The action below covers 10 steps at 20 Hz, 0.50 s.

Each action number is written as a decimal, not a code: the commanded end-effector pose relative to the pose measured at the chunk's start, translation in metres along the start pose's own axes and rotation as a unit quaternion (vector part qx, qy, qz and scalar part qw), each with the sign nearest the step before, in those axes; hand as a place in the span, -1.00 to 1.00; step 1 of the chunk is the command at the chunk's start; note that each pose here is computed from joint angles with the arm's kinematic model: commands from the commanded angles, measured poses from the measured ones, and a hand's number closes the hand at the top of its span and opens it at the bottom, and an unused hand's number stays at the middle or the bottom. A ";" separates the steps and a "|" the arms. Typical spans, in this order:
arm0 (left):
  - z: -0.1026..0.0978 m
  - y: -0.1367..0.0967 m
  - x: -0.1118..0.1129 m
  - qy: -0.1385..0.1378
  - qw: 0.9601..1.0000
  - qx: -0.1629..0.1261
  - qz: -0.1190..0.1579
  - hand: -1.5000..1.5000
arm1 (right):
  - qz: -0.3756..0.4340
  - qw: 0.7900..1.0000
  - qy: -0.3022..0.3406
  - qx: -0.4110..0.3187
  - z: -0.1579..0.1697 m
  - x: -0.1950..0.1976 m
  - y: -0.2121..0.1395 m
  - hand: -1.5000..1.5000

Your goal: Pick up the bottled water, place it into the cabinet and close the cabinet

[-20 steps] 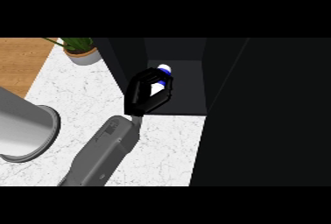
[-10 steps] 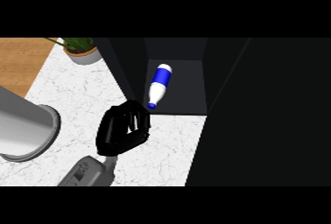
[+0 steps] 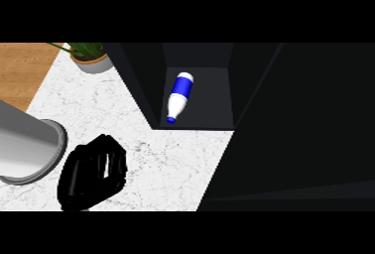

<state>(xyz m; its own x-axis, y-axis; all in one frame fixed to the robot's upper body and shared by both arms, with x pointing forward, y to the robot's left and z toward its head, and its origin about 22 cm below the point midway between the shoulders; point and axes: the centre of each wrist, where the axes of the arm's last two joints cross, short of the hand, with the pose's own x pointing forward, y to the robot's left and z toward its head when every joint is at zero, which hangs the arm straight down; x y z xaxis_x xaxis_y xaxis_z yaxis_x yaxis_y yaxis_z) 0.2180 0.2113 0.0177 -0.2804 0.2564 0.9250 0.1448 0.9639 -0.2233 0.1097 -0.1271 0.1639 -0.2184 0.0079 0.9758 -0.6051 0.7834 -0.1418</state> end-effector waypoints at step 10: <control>0.034 0.047 0.031 -0.013 1.000 0.021 -0.011 1.00 | 0.067 0.994 -0.076 0.044 -0.063 0.022 0.048 1.00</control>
<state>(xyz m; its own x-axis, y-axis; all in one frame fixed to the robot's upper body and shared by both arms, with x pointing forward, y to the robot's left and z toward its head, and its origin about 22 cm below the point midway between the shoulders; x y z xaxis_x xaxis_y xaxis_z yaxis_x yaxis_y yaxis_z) 0.1919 0.2557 0.0220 -0.3016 0.2507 0.9199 0.1051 0.9677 -0.2293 0.1166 -0.0949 0.1746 -0.3439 0.0815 0.9355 -0.6149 0.7334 -0.2900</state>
